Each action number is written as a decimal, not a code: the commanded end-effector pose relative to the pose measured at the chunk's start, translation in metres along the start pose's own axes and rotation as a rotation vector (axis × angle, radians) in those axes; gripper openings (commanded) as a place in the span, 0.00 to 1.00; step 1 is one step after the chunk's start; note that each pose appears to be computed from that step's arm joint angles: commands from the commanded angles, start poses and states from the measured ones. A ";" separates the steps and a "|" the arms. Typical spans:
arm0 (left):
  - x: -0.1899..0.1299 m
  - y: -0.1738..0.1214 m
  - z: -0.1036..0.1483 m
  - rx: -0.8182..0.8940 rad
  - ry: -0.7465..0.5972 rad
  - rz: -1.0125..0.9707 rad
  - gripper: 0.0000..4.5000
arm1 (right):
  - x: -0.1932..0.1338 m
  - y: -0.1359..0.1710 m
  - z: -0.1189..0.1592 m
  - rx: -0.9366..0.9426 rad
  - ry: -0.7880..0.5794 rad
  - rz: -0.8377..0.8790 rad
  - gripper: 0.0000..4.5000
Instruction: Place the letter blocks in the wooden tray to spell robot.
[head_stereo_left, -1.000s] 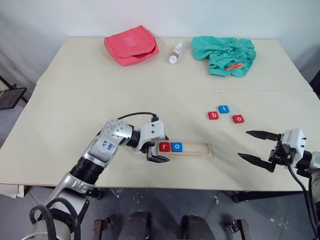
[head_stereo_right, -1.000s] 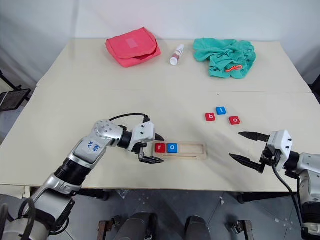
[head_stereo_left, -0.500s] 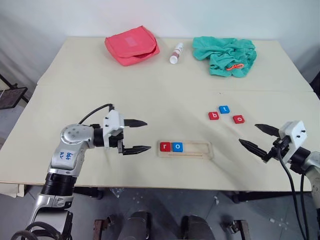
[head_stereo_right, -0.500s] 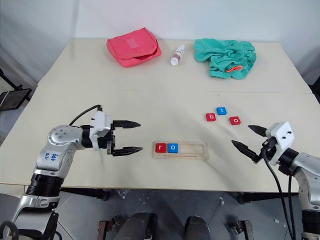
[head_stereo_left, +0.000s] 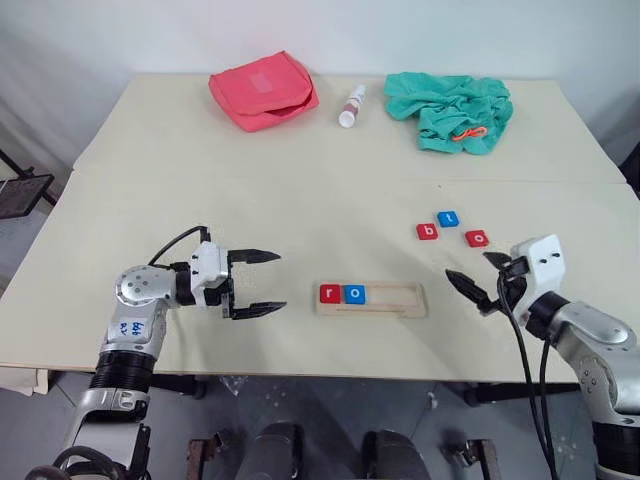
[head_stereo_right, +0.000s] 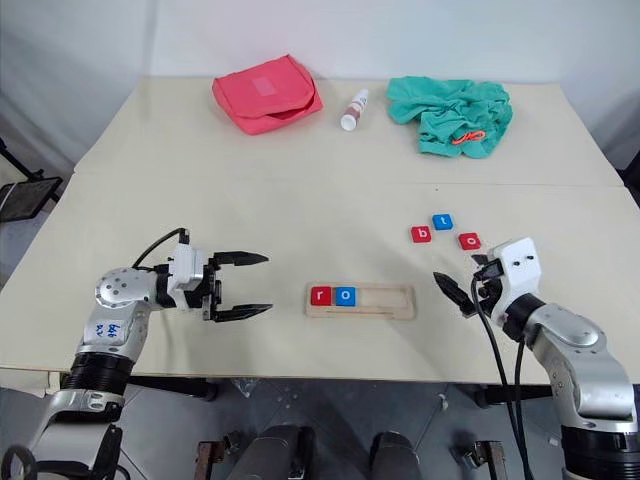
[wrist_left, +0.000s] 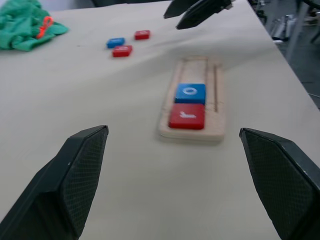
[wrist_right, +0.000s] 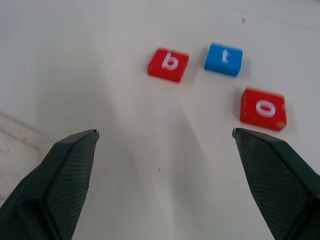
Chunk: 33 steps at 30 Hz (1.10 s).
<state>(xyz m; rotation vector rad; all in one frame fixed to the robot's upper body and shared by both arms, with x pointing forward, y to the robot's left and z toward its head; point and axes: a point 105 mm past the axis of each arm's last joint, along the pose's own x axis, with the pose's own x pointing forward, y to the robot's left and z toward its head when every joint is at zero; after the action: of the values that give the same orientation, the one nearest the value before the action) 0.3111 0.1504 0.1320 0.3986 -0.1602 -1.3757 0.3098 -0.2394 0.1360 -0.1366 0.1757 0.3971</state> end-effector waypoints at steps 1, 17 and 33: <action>-0.001 0.001 0.007 0.047 -0.038 -0.028 0.99 | -0.007 0.002 0.019 -0.030 -0.052 -0.003 1.00; -0.001 0.010 0.011 0.059 -0.111 -0.001 0.99 | -0.010 0.003 0.023 -0.035 -0.073 -0.021 1.00; 0.002 0.014 0.017 0.080 -0.128 0.002 0.99 | 0.014 0.013 0.029 0.056 -0.093 -0.042 1.00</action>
<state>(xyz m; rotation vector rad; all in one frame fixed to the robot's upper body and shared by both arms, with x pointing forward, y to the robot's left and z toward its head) 0.3167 0.1453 0.1400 0.3652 -0.2605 -1.4158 0.3189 -0.2233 0.1512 -0.0780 0.1233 0.3607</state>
